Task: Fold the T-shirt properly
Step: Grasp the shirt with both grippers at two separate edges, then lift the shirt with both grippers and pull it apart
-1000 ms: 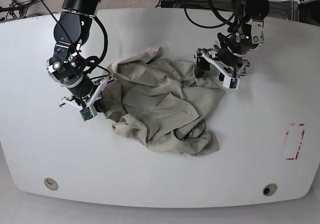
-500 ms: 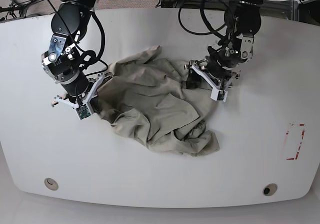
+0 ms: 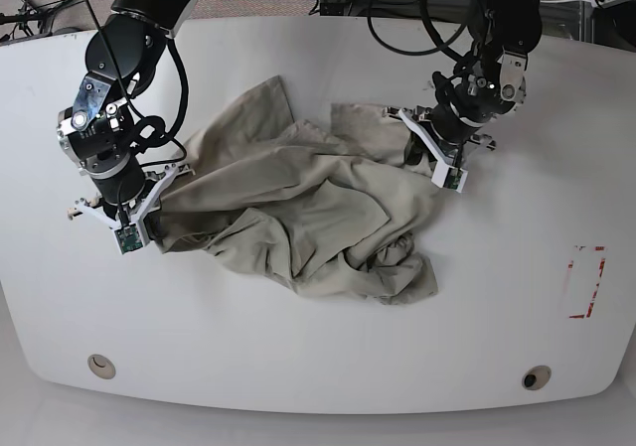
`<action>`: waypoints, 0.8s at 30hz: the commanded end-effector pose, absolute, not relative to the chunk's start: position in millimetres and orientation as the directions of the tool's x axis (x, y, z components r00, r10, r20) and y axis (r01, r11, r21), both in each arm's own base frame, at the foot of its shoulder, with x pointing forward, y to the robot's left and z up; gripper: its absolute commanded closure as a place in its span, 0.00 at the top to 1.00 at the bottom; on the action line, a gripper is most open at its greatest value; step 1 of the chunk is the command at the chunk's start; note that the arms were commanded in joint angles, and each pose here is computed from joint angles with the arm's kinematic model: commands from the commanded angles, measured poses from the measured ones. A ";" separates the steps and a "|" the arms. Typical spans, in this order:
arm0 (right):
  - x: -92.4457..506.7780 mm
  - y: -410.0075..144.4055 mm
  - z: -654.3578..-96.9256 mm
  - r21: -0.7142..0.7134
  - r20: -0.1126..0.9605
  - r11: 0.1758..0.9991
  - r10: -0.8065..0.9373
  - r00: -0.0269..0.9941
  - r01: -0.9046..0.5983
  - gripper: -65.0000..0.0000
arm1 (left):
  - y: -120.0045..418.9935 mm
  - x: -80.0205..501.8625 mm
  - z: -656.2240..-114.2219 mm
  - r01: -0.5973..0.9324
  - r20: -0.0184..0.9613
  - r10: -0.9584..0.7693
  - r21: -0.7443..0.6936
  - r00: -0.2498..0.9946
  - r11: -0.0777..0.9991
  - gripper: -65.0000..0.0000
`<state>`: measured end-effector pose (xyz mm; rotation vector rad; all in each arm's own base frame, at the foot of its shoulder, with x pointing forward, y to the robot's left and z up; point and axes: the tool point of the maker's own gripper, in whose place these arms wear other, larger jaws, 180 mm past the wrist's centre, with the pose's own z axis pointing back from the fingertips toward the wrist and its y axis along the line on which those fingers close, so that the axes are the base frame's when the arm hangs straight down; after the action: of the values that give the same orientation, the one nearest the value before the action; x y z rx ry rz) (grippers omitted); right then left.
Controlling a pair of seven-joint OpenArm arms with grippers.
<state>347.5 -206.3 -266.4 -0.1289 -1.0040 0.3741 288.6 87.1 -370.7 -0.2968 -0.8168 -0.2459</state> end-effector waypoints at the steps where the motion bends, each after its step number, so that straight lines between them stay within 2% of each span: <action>1: 357.4 -206.4 -243.9 -0.296 0.828 0.926 0.371 0.420 -0.235 0.00 | 84.6 299.4 -328.3 0.380 0.819 -0.125 -0.119 0.559 0.917 0.00; 6: 374.4 -213.9 -218.1 -0.331 0.843 0.920 0.389 0.371 -0.212 0.00 | 100.4 300.4 -303.6 0.394 0.846 -0.175 -0.044 0.504 0.918 0.00; 12: 391.6 -219.0 -188.3 -0.355 0.856 0.918 0.396 0.333 -0.179 0.00 | 133.8 311.7 -277.9 0.455 0.860 -0.312 0.108 0.403 0.884 0.00; 17: 403.1 -229.1 -160.1 -0.391 0.858 0.909 0.416 0.302 -0.144 0.00 | 175.6 329.0 -249.5 0.374 0.880 -0.322 0.184 0.350 0.909 0.00; 24: 424.0 -232.0 -133.2 -0.382 0.879 0.916 0.401 0.258 -0.125 0.00 | 197.2 356.7 -212.7 0.326 0.870 -0.376 0.273 0.317 0.905 0.00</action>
<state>417.3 -230.5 -157.9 -0.2411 -1.1943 0.3620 349.1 195.2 -232.9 0.0313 -1.1056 -0.4565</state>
